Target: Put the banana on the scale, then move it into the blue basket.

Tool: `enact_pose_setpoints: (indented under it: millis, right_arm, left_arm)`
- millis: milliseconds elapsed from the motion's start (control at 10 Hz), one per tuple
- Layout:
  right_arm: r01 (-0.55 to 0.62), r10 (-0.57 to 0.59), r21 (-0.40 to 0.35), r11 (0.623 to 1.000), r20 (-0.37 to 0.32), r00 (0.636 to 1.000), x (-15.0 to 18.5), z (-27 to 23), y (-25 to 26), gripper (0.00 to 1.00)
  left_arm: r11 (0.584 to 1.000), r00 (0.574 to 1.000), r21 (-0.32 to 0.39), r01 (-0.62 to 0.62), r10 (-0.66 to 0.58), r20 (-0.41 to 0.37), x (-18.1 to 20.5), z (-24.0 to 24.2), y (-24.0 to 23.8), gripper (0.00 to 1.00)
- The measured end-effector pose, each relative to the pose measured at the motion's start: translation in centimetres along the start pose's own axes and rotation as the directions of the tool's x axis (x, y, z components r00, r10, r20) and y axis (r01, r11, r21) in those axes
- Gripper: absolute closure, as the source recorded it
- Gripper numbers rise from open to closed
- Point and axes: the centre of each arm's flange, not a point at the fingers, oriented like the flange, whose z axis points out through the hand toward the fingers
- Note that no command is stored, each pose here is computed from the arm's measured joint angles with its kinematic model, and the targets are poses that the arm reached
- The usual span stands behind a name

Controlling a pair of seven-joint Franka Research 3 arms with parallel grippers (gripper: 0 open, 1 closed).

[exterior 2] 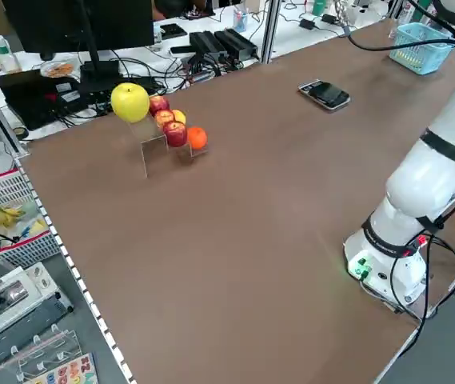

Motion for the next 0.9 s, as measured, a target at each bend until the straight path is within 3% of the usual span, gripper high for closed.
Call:
enact_pose_setpoints:
  millis: [200, 300, 900]
  right_arm:
    - [-0.005, 0.005, 0.02, 1.0, -0.027, 1.0, -2.6, -7.9, 0.2, 0.0]
    - [-0.001, 0.002, 0.021, 1.0, -0.039, 0.999, -3.4, -9.4, 0.6, 0.0]
    - [0.039, -0.039, 0.018, 0.999, -0.001, 0.999, -3.1, -6.3, 0.8, 0.0]
  left_arm:
    - [1.0, 1.0, 0.0, 0.002, -0.002, 0.0, 0.0, 0.0, -0.1, 0.0]
    - [1.0, 1.0, 0.0, 0.003, -0.003, 0.0, 0.0, 0.0, -0.1, 0.0]
    - [1.0, 1.0, -0.002, -0.002, 0.002, -0.011, 0.1, -0.1, 0.1, 0.0]
